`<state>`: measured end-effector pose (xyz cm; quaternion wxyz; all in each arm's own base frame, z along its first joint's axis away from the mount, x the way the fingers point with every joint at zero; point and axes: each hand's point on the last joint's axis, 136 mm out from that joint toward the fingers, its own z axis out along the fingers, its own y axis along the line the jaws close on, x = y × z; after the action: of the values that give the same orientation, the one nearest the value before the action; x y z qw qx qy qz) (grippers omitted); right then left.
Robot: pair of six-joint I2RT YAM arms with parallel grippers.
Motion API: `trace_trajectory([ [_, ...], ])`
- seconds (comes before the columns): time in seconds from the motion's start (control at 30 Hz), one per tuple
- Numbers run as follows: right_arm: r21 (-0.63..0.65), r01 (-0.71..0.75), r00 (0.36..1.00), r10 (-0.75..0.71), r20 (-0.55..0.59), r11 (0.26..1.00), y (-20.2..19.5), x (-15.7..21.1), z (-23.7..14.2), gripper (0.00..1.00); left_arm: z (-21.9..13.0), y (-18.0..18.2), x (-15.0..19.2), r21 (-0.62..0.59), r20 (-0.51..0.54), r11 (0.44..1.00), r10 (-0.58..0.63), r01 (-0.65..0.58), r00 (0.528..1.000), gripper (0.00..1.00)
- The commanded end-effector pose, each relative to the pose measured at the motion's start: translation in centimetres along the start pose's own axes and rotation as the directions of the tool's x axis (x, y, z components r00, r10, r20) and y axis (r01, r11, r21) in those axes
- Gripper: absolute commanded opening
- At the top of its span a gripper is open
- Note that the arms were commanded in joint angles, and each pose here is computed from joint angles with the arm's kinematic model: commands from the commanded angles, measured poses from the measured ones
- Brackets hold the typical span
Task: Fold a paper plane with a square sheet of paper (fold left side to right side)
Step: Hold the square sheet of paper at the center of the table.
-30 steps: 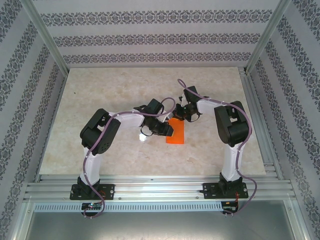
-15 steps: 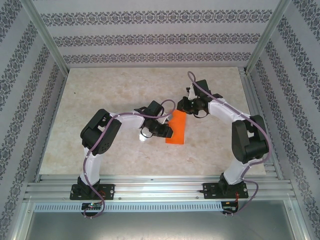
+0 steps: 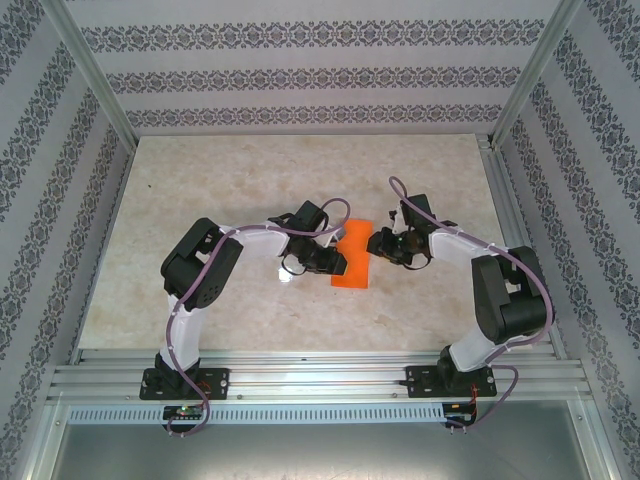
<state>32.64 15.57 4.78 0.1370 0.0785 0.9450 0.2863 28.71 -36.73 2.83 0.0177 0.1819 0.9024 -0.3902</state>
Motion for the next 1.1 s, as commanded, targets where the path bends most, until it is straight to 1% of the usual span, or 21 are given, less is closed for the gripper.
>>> trace_trajectory([
  [0.0, -0.105, 0.028, 0.999, -0.024, 0.041, 0.994, 1.6, -1.3, 0.8, 0.36, 1.0, -0.3, 0.1, -0.007, -0.003, 1.0, 0.018, -0.018, 1.0, 0.27],
  [0.17, -0.146, 0.018, 1.0, -0.014, 0.028, 0.989, 1.9, -1.3, 1.6, 0.33, 0.9, -0.4, 0.1, -0.008, -0.002, 1.0, 0.019, -0.019, 1.0, 0.28],
  [0.37, -0.118, 0.005, 1.0, -0.004, 0.003, 0.993, 1.1, -0.8, 2.2, 0.3, 0.9, -0.4, 0.0, -0.009, 0.0, 1.0, 0.019, -0.019, 1.0, 0.28],
  [0.57, -0.051, 0.006, 1.0, -0.005, 0.016, 0.999, -0.3, -0.6, 1.7, 0.36, 0.9, -0.3, 0.1, -0.018, -0.002, 1.0, 0.021, -0.021, 1.0, 0.28],
  [0.67, -0.059, 0.001, 1.0, -0.001, -0.006, 0.998, -0.3, -0.3, 1.9, 0.39, 0.9, -0.3, 0.1, -0.017, -0.002, 1.0, 0.02, -0.02, 1.0, 0.28],
  [0.8, -0.091, -0.01, 1.0, 0.008, -0.03, 0.996, 0.0, 0.1, 2.3, 0.39, 0.9, -0.3, 0.1, -0.019, -0.003, 1.0, 0.021, -0.021, 1.0, 0.28],
  [0.87, -0.108, -0.011, 1.0, 0.008, -0.029, 0.994, 0.3, 0.1, 2.3, 0.35, 0.9, -0.3, 0.1, -0.02, -0.003, 1.0, 0.022, -0.022, 1.0, 0.28],
  [1.07, -0.119, -0.003, 1.0, 0.0, -0.019, 0.993, 0.7, -0.2, 2.2, 0.14, 0.8, -0.6, 0.0, -0.019, 0.0, 1.0, 0.023, -0.023, 1.0, 0.29],
])
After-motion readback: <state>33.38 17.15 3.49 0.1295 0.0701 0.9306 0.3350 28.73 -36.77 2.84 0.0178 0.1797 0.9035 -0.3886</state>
